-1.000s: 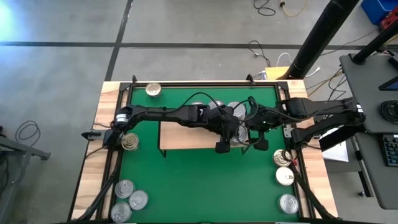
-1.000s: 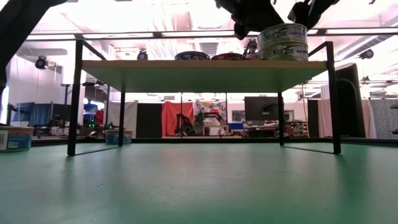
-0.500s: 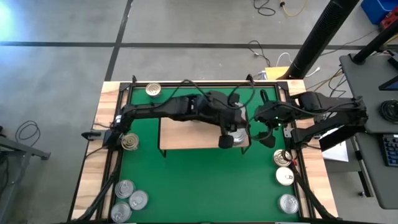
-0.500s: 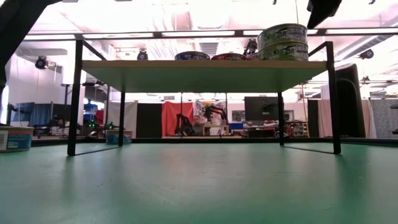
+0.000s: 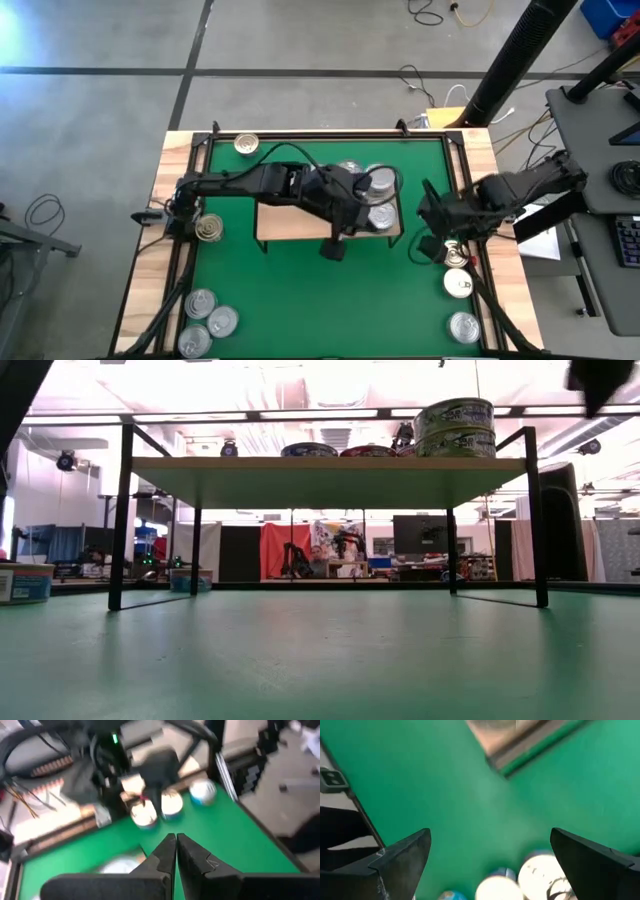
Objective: Stack canned seafood by type on shelf
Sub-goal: Put the middle right blue and pink tuna can on the shelf
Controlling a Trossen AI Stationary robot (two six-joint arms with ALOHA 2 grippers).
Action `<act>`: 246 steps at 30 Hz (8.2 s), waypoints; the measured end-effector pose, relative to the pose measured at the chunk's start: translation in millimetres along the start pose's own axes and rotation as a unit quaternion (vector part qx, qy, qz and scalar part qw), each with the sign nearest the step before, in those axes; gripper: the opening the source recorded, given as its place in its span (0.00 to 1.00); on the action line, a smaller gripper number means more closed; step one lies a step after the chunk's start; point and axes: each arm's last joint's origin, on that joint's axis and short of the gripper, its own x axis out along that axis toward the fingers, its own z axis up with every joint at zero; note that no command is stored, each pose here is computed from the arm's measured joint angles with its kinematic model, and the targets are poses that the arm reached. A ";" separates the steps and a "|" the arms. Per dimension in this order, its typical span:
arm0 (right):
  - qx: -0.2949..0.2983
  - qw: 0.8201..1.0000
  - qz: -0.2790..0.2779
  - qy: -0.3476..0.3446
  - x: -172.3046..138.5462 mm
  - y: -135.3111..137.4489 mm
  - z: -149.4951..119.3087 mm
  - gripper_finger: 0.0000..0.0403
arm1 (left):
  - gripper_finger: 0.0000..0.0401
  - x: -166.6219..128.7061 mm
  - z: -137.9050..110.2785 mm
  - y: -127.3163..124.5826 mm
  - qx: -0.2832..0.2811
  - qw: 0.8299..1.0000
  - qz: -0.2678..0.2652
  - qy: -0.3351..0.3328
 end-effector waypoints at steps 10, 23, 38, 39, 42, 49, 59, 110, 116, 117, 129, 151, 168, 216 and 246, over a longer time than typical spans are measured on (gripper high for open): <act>0.099 0.990 -0.084 0.051 63.2 6.1 -39.2 0.99 | 0.00 -36.1 12.9 -41.1 0.036 0.999 -0.008 0.019; 0.017 0.985 -0.142 0.098 86.0 8.1 -46.4 0.62 | 0.00 -51.1 29.9 -108.1 -0.005 0.996 0.088 0.011; 0.040 0.961 -0.241 0.128 107.2 -20.4 -61.4 0.11 | 0.00 -73.3 23.2 -170.9 -0.098 0.980 0.168 0.037; 0.049 0.960 -0.244 0.129 107.9 -21.2 -62.0 0.09 | 0.00 -75.6 20.2 -175.7 -0.102 0.977 0.179 0.046; 0.074 0.956 -0.254 0.130 111.2 -24.6 -64.2 0.03 | 0.00 -82.6 13.6 -190.6 -0.110 0.966 0.226 0.054; 0.137 0.938 -0.283 0.143 120.6 -35.5 -71.7 0.03 | 0.00 -104.5 7.3 -232.3 -0.124 0.959 0.252 0.024; 0.178 0.929 -0.292 0.143 127.9 -40.4 -75.4 0.03 | 0.00 -119.2 -14.2 -240.3 -0.182 0.950 0.235 0.099; 0.007 0.944 -0.310 0.112 136.0 101.1 -84.9 0.03 | 0.00 -46.4 -71.4 -309.8 -0.292 0.929 0.150 0.171; 0.018 0.937 -0.322 0.134 167.9 74.3 -97.1 0.03 | 0.00 -22.5 -93.3 -322.9 -0.335 0.917 0.110 0.187; 0.020 0.939 -0.317 0.134 171.7 72.5 -98.2 0.03 | 0.00 -19.5 -97.1 -324.1 -0.338 0.915 0.105 0.193; -0.080 0.994 -0.072 -0.032 168.9 134.0 -76.4 0.03 | 0.00 10.1 -107.3 -302.9 -0.317 0.924 0.098 0.193; -0.095 0.993 -0.042 0.057 199.1 145.5 -88.3 0.03 | 0.08 23.4 -129.6 -299.1 -0.207 0.948 0.077 0.228; -0.151 0.988 0.011 -0.011 208.8 174.1 -20.1 0.03 | 0.53 23.7 -153.4 -311.9 -0.215 0.939 0.070 0.259; -0.123 0.986 -0.068 -0.084 262.2 232.5 75.4 0.03 | 0.65 -20.9 -275.8 -257.3 -0.163 0.962 0.019 0.217; -0.075 0.994 -0.070 0.032 243.1 240.6 27.9 0.03 | 0.64 22.6 -253.0 -287.1 -0.178 0.964 0.050 0.193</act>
